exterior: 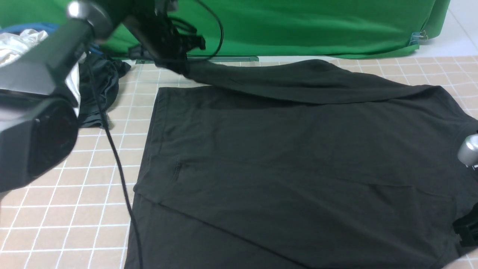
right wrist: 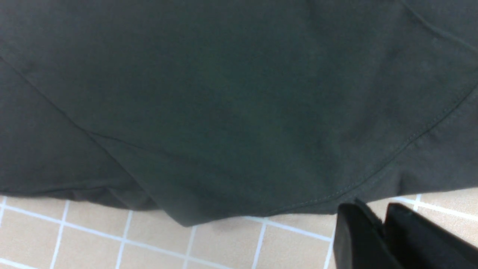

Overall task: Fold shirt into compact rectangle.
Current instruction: 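Grab the top left corner of the dark shirt with the left gripper, then fold the left side of the dark shirt inward over its body with the left gripper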

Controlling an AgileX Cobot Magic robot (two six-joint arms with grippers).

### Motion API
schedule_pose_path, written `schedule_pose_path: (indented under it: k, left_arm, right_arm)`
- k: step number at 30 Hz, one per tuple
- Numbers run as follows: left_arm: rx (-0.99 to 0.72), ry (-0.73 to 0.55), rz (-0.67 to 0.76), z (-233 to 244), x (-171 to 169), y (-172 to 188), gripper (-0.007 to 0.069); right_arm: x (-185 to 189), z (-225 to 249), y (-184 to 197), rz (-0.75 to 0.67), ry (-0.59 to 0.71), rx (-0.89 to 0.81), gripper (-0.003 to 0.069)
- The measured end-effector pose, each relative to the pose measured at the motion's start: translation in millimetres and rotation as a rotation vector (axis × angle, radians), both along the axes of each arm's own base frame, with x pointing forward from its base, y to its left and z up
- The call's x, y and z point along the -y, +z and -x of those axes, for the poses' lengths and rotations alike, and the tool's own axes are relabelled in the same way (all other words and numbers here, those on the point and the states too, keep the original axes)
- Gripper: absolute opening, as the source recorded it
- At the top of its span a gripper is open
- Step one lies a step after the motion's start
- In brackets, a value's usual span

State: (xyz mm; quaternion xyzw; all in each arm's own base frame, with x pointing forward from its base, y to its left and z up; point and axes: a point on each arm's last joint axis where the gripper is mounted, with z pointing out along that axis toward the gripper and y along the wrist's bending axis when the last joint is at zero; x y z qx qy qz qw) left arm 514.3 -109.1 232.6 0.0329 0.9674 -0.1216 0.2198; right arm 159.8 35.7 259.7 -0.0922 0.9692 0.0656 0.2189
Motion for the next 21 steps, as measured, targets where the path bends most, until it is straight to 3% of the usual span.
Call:
schedule_pose_path:
  k: [11, 21]
  left_arm:
    - [-0.036, -0.045, -0.032, 34.8, -1.6, 45.7, 0.0039]
    - [-0.238, -0.058, -0.082, 101.4, 3.1, 31.0, 0.0039]
  right_arm:
    - [-0.1, -1.6, 0.8, -0.003, -0.002, 0.019, 0.0145]
    - [-0.2, -3.3, 1.6, -0.005, -0.005, 0.040, 0.0165]
